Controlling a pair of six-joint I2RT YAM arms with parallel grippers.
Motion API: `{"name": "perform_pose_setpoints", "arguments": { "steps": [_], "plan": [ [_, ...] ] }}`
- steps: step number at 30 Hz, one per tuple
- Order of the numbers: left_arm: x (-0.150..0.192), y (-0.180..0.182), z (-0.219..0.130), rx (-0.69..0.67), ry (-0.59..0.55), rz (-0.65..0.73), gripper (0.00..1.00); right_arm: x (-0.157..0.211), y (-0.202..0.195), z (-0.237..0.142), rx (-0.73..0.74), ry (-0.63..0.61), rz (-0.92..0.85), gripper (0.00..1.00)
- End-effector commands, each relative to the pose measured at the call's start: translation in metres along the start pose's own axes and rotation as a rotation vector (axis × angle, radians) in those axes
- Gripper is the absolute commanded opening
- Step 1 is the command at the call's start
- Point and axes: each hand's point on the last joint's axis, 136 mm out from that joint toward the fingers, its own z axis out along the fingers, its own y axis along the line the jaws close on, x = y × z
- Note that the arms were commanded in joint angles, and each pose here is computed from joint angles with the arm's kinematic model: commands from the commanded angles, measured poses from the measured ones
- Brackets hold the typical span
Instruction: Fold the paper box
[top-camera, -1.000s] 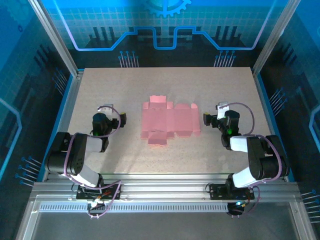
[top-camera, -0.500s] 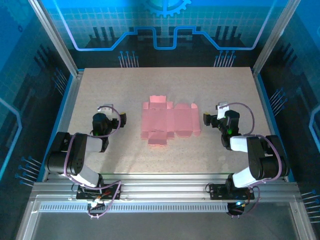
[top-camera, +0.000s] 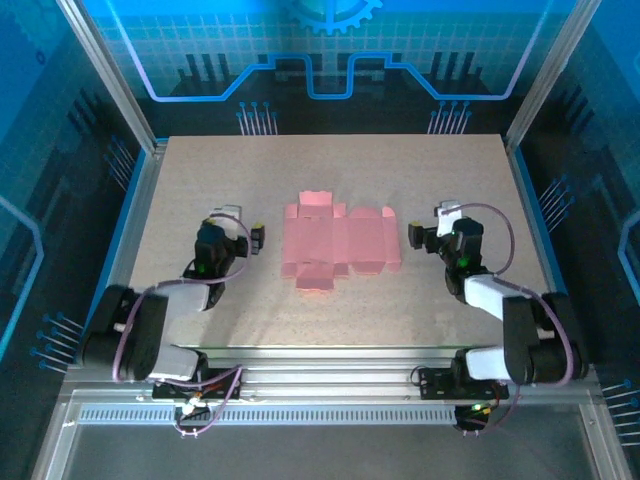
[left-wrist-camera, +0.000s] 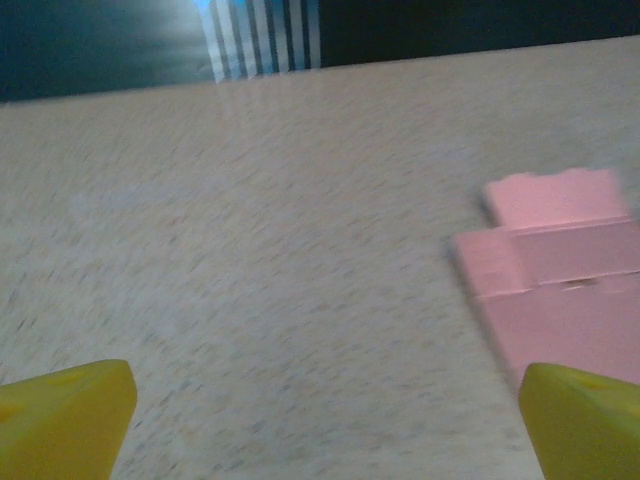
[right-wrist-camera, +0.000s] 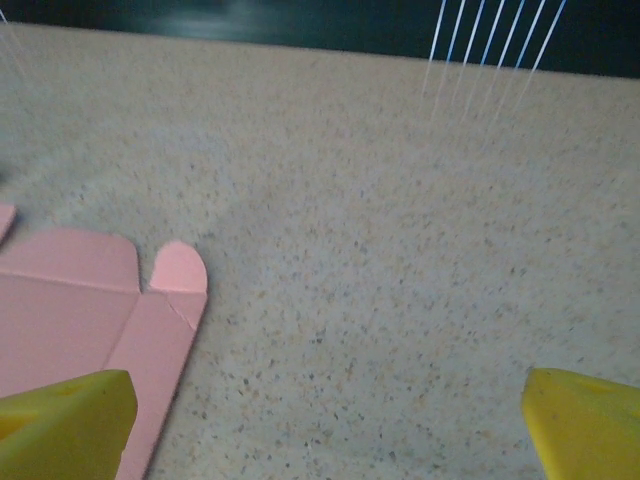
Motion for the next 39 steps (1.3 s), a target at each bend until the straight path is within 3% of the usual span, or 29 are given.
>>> {"name": "perform_pose_setpoints", "arguments": {
  "steps": [1, 4, 7, 11, 17, 24, 27, 32, 39],
  "plan": [
    [-0.018, -0.004, -0.009, -0.027, 0.078, -0.012, 0.99, -0.028, 0.006, -0.010, -0.010, 0.015, 0.036, 1.00],
    [-0.018, -0.017, -0.013, 0.031, 0.144, -0.157, 0.99, -0.041, 0.019, -0.018, -0.041, 0.085, 0.124, 1.00],
    [-0.008, -0.036, -0.011, 0.091, 0.286, -0.365, 0.99, -0.047, 0.044, -0.026, -0.132, 0.160, 0.238, 1.00],
    [-0.001, -0.078, 0.000, 0.231, 0.436, -0.601, 0.99, -0.036, 0.086, -0.032, -0.273, 0.278, 0.400, 1.00],
    [0.011, -0.109, 0.028, 0.308, 0.492, -0.672, 0.99, -0.003, 0.172, -0.038, -0.490, 0.429, 0.518, 0.99],
    [0.019, -0.126, 0.049, 0.345, 0.536, -0.675, 0.97, 0.046, 0.234, -0.032, -0.537, 0.605, 0.570, 0.92],
    [0.020, -0.123, 0.049, 0.332, 0.534, -0.652, 0.99, 0.070, 0.234, -0.023, -0.490, 0.673, 0.595, 0.92],
    [0.021, -0.110, 0.043, 0.272, 0.527, -0.583, 0.99, 0.101, 0.201, -0.003, -0.364, 0.743, 0.564, 0.92],
    [0.015, -0.093, 0.046, 0.207, 0.485, -0.455, 0.99, 0.110, 0.141, 0.028, -0.228, 0.768, 0.553, 0.92]
  ]
}}
